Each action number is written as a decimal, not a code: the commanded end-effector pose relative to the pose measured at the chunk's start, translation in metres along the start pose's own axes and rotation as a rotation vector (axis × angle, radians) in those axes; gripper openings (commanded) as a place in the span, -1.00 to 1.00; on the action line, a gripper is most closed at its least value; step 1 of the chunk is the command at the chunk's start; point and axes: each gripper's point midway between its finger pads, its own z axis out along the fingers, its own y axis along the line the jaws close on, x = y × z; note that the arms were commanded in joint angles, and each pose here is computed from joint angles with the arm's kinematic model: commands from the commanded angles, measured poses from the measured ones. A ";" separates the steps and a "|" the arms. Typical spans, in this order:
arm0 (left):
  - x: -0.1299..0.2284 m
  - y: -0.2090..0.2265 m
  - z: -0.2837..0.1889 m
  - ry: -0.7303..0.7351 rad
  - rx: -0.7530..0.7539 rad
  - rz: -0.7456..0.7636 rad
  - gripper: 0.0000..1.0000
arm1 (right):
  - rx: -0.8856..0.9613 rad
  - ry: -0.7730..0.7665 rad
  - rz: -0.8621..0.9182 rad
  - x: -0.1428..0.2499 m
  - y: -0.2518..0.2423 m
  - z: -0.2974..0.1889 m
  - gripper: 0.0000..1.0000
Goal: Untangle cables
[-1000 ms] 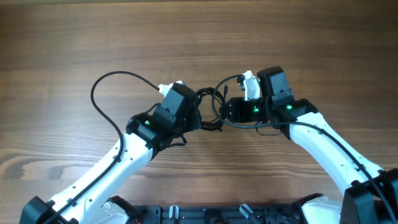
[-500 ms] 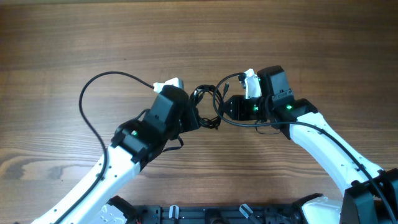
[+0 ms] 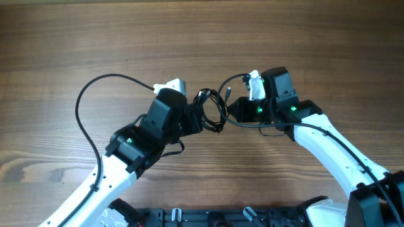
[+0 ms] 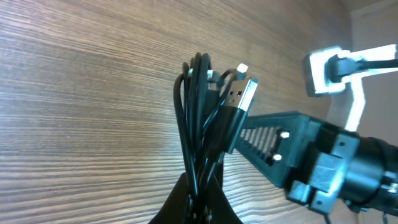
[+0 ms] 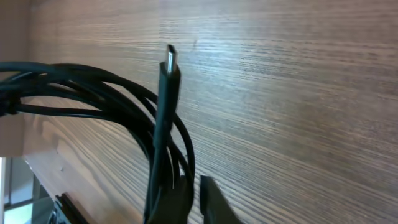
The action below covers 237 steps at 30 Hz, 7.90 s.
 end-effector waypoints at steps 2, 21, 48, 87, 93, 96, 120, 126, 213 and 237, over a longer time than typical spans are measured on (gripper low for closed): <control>-0.014 -0.018 -0.009 -0.049 0.070 0.021 -0.92 | 0.147 0.001 0.023 0.007 -0.025 -0.004 -0.92; -0.036 0.001 -0.012 -0.175 -0.042 0.015 -0.92 | -0.162 0.136 -0.177 0.034 0.024 -0.007 1.00; -0.061 0.019 -0.020 -0.322 -0.155 0.008 -0.27 | -0.228 0.172 -0.267 0.045 0.033 -0.010 0.99; -0.096 0.047 -0.072 -0.420 -0.171 -0.163 -0.50 | 0.052 0.121 -0.412 0.053 0.037 0.029 0.99; -0.098 0.065 -0.121 -0.511 -0.178 -0.217 -0.47 | 0.004 0.119 -0.378 0.052 0.045 0.063 0.76; -0.092 0.075 -0.133 -0.519 -0.206 -0.230 -0.35 | -0.024 0.124 -0.486 0.060 0.053 0.084 0.74; -0.064 0.101 -0.120 -0.385 -0.338 -0.216 0.18 | -0.068 0.109 -0.942 0.075 0.075 0.097 0.99; -0.066 0.099 -0.120 -0.393 -0.329 -0.215 0.23 | -0.157 0.177 -1.339 0.095 0.071 0.094 0.94; -0.042 0.055 -0.059 -0.067 -0.102 -0.044 0.25 | -0.226 -0.491 -1.122 -0.008 0.189 -0.058 -0.92; -0.042 -0.037 -0.059 -0.100 0.239 0.204 -0.85 | -0.215 -0.576 -1.130 -0.004 0.197 -0.106 -0.91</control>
